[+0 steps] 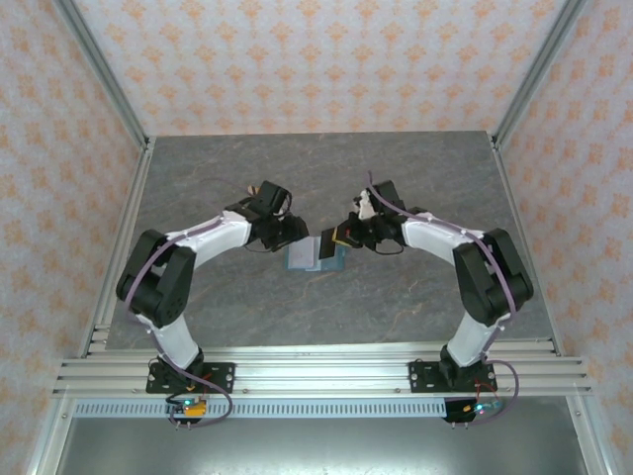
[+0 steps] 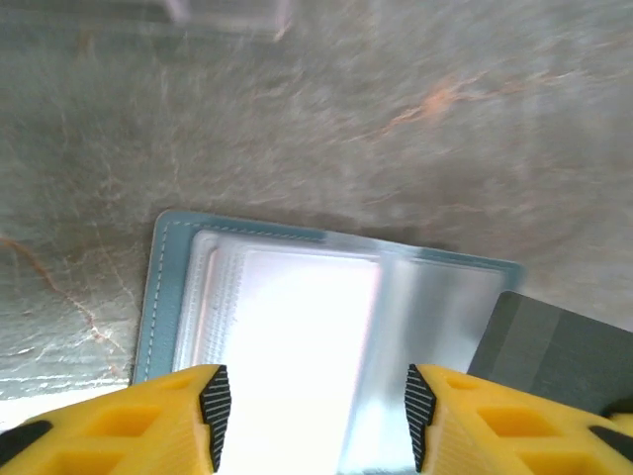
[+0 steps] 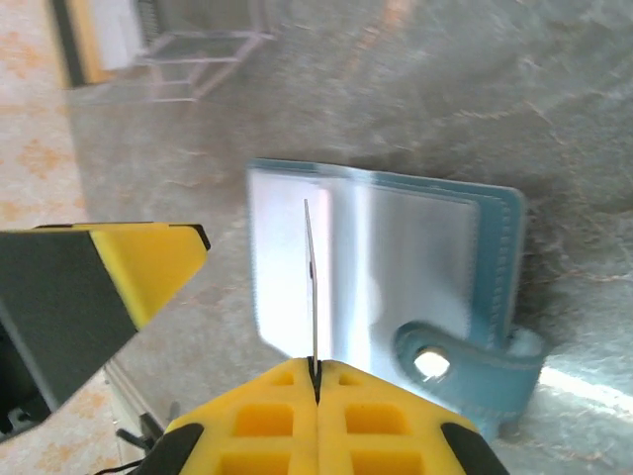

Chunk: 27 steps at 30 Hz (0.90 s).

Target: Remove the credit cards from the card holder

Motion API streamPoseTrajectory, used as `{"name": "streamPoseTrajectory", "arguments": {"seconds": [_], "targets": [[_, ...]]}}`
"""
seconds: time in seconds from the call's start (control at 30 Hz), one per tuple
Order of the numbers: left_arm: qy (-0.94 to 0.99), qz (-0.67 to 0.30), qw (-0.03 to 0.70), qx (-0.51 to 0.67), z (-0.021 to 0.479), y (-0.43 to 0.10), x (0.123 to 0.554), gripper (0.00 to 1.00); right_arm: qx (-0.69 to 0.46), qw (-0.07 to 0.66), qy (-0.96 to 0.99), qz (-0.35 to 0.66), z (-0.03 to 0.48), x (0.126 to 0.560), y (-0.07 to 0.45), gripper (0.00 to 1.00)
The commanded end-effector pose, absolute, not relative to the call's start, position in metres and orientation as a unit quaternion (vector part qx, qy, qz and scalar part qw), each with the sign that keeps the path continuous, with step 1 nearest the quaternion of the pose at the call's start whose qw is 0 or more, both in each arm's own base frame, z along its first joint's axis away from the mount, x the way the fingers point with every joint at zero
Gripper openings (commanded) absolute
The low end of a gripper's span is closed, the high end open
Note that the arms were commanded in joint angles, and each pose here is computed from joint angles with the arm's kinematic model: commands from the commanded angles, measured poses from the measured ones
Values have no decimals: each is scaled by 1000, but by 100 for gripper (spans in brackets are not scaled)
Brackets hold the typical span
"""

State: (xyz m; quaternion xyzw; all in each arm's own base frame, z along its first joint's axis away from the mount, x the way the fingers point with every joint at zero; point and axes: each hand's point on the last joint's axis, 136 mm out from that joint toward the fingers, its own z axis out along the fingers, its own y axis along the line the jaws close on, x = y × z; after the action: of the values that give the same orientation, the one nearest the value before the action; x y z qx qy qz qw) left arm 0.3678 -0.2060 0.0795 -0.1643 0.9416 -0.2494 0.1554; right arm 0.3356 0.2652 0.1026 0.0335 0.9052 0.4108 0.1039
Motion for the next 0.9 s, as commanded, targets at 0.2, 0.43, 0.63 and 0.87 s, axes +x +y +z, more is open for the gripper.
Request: {"name": "streamPoseTrajectory", "arguments": {"seconds": [0.2, 0.43, 0.63, 0.87], "targets": [[869, -429, 205, -134, 182, -229, 362, 76, -20, 169, 821, 545, 201, 338, 282, 3], [847, -483, 198, -96, 203, -239, 351, 75, -35, 173, 777, 604, 237, 340, 291, 3], [811, -542, 203, -85, 224, -245, 348, 53, -32, 166, 761, 626, 244, 340, 290, 2], [796, -560, 213, -85, 237, -242, 347, 31, -19, 165, 762, 626, 242, 346, 285, 2]]}}
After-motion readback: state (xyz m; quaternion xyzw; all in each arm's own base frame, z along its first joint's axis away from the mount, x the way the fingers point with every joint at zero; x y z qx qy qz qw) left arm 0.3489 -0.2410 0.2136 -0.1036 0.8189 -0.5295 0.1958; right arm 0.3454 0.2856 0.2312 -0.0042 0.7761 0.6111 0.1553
